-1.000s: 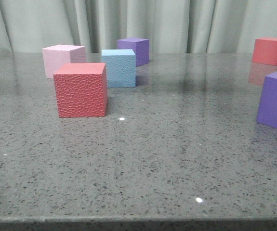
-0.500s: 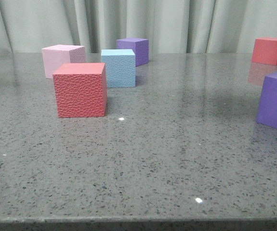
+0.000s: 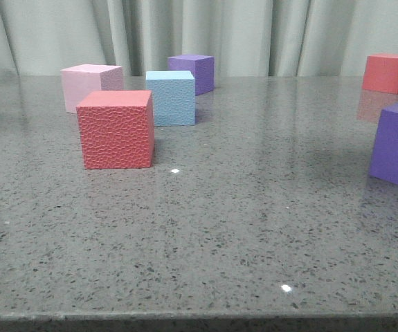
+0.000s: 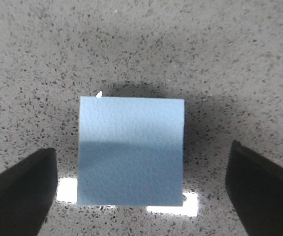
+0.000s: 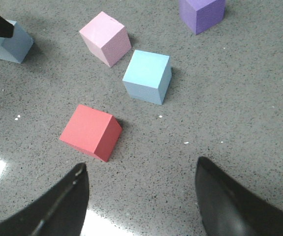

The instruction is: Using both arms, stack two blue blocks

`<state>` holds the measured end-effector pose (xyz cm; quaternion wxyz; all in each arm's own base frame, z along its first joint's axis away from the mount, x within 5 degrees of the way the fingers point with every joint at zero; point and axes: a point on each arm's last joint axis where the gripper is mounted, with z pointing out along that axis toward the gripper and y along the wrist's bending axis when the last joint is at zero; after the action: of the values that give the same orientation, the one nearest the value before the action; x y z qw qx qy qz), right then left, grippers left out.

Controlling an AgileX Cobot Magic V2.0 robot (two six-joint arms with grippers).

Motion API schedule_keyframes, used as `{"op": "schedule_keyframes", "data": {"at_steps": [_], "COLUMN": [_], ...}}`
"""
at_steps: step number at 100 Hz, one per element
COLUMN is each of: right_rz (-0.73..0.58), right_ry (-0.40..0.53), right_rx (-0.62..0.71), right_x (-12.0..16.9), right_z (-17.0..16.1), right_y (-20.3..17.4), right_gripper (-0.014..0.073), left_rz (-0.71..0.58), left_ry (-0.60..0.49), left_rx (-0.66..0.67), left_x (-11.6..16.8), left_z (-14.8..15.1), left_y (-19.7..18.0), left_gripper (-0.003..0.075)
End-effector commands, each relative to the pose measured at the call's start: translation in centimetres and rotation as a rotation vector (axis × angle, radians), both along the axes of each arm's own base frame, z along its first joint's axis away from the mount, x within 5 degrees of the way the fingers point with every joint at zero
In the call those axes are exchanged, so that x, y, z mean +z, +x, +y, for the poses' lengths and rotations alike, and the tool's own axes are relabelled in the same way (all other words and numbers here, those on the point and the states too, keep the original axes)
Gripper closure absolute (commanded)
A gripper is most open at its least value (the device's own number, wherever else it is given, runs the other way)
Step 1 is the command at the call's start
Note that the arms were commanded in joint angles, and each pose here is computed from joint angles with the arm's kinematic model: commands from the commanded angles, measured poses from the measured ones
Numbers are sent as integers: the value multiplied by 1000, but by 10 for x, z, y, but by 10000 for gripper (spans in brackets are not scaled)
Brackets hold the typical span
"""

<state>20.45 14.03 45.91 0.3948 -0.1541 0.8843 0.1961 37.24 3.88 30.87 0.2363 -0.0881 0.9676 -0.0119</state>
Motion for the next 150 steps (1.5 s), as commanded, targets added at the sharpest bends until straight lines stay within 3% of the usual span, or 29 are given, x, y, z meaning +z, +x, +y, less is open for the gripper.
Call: {"op": "schedule_keyframes", "data": {"at_steps": [1,30,69,93,125,150], "right_rz": [-102,-102,-108,-145,-165,-190], "right_ry": [61,61,65,45,22,-29], "right_rx": [4,4,4,-10,-21,-41], "right_x": [20,20,20,22,22,22], "right_z": [-5,-5,-5,-7,-9,-13], "right_y": [-8,-8,-7,-5,-3,-1], "right_gripper": [123,123,123,123,123,123], "left_rz": [-89,-65,-48,-83,-238,-245], "left_ry": [-1,-2,-4,-71,-187,-309], "left_rx": [2,2,1,-3,-71,-103], "left_x": [18,9,9,43,118,129], "left_z": [0,0,0,-6,-66,-130], "left_y": [2,7,6,6,1,-9], "left_gripper": [58,72,406,423,423,423]}}
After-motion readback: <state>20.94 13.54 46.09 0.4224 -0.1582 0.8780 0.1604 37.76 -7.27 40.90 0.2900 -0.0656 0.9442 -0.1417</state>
